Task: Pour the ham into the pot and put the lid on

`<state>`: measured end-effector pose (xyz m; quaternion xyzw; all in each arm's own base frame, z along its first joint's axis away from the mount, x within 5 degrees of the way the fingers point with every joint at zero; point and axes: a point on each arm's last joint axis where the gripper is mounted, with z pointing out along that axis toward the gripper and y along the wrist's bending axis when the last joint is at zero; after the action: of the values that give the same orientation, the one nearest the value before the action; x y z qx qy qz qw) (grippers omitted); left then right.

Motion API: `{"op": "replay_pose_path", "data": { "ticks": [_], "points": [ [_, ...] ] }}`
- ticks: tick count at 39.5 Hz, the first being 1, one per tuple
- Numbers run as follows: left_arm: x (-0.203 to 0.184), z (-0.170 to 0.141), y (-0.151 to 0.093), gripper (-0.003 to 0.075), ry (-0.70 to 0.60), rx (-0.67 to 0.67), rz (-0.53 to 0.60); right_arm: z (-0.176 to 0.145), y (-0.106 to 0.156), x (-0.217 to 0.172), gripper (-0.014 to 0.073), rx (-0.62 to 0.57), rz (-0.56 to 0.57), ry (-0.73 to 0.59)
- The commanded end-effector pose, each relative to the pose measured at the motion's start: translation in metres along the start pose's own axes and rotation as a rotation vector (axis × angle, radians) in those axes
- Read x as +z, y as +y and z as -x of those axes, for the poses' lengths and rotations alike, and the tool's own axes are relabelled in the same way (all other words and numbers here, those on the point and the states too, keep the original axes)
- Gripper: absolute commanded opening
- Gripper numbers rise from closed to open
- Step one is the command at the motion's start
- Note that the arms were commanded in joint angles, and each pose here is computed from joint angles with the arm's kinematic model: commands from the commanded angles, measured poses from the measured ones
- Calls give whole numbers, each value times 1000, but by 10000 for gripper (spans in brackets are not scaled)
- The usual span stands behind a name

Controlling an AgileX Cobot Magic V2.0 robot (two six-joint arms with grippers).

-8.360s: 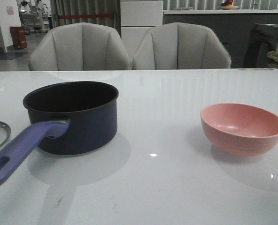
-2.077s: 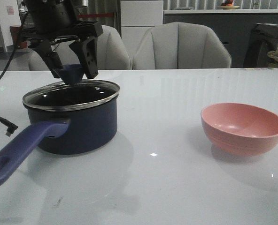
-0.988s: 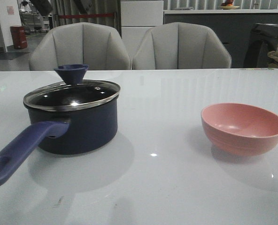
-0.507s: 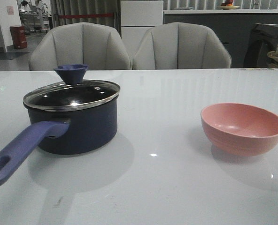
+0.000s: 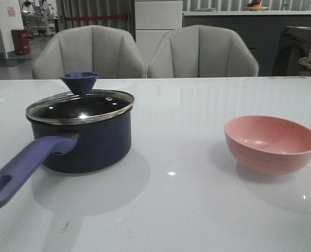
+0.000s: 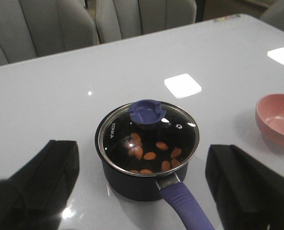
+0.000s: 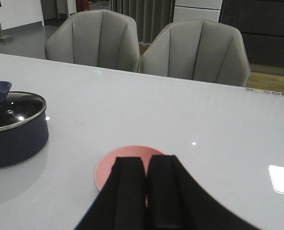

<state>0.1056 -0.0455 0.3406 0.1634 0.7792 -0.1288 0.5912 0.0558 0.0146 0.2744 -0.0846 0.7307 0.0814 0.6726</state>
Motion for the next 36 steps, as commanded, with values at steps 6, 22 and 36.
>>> {"op": "replay_pose_path", "data": {
  "ticks": [6, 22, 36],
  "points": [
    [-42, -23, -2, 575, -231, -6, 3, 15, -1, -2, 155, -13, -11, -98],
    [-62, -60, -5, 568, -308, -22, -11, 15, -1, -2, 155, -13, -11, -98],
    [-62, -59, -5, 130, -317, -32, -14, 15, -1, -2, 155, -13, -11, -98]
  ]
}}
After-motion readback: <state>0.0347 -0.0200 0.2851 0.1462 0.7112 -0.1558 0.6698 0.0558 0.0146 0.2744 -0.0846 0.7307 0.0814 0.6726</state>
